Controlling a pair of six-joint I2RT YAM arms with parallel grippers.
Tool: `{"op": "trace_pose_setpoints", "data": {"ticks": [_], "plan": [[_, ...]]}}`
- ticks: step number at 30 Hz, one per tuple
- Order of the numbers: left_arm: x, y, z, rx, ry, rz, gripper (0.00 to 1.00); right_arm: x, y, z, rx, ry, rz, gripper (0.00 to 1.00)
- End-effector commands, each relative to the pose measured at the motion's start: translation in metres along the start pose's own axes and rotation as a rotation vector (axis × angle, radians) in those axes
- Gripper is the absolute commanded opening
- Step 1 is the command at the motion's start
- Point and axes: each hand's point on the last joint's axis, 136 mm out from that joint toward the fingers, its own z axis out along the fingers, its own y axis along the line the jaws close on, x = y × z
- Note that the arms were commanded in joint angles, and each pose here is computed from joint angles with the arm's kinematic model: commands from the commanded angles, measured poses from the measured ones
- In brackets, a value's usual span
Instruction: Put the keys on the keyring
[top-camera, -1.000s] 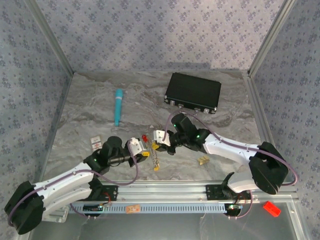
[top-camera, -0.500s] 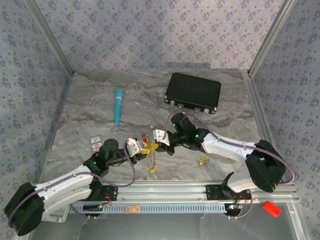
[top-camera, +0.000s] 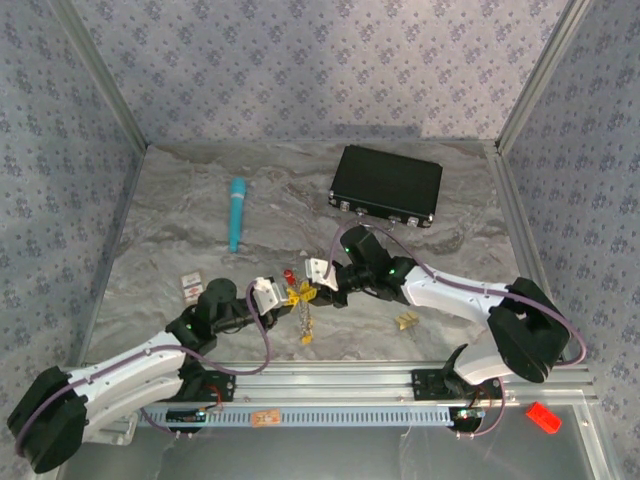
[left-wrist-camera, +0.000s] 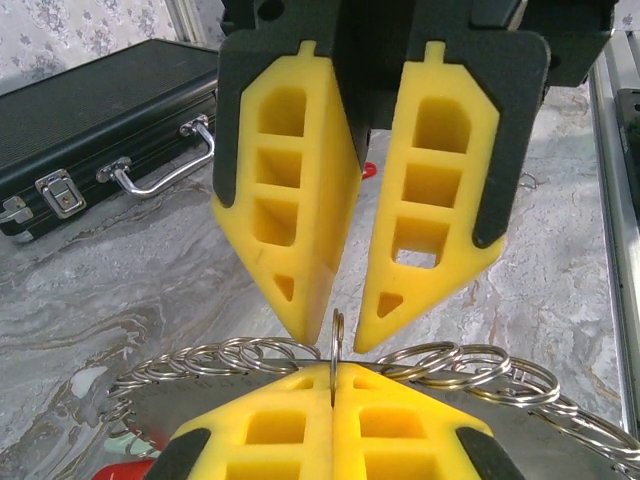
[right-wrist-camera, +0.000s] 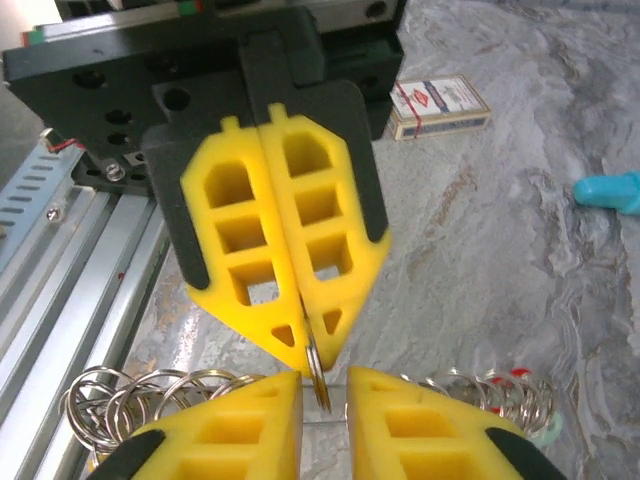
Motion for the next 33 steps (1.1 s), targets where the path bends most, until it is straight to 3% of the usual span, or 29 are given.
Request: {"op": "trace_pose_setpoints", "data": {"ticks": [1, 5, 15, 25, 33], "plan": [[-0.02, 0.005, -0.003, -0.021, -0.007, 0.043, 0.0, 0.008, -0.001, -0.01, 0.048, 0.076, -0.03, 0.27], [-0.019, 0.007, -0.002, -0.012, 0.074, 0.035, 0.0, 0.009, -0.004, -0.017, 0.084, 0.137, -0.077, 0.28], [-0.023, 0.006, 0.004, 0.036, 0.178, 0.018, 0.0, -0.012, -0.007, -0.015, 0.109, 0.073, -0.104, 0.27], [-0.026, 0.001, 0.006, 0.07, 0.177, 0.018, 0.0, -0.015, -0.002, -0.004, 0.064, 0.047, -0.102, 0.26], [-0.026, -0.001, 0.006, 0.084, 0.176, 0.02, 0.0, -0.015, -0.001, 0.001, 0.045, 0.037, -0.093, 0.14]]}}
